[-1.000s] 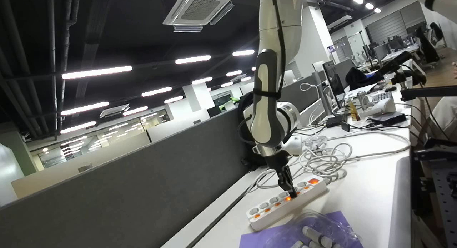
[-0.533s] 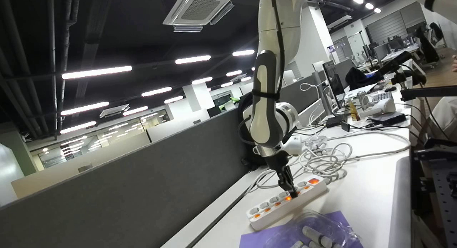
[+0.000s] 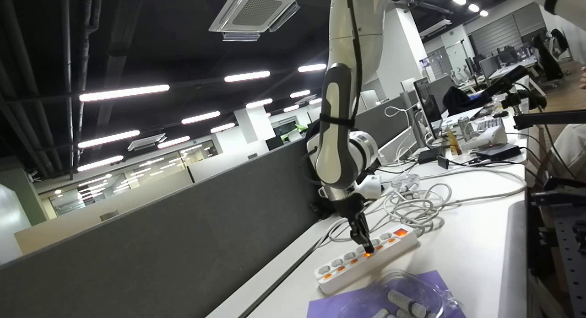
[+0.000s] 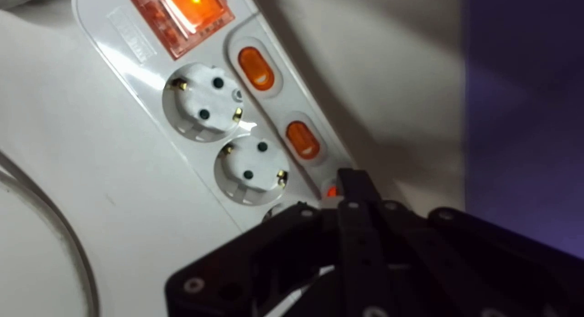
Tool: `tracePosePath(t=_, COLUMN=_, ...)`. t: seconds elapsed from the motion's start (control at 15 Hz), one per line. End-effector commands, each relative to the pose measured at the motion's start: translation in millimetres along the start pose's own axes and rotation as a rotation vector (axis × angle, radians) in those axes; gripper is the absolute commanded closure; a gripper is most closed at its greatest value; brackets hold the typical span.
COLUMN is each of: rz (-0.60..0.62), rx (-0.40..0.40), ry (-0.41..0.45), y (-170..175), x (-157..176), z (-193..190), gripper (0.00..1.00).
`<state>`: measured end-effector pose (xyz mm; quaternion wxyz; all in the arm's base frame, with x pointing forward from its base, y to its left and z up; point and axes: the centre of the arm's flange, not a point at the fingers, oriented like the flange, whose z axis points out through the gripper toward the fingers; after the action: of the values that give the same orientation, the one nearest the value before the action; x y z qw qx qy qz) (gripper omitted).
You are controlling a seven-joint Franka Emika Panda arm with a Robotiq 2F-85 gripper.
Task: Turn off the middle switch on the adapter
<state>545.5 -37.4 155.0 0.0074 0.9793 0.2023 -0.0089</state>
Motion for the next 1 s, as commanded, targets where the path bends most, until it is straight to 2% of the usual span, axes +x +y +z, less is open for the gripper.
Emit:
tracePosePath(t=0.0, rz=0.005, rx=-0.006, ry=0.018, y=0, x=7, z=-8, gripper=1.0)
tracePosePath(t=0.93, rz=0.019, rx=-0.023, ry=0.009, y=6, x=8, z=1, gripper=1.0)
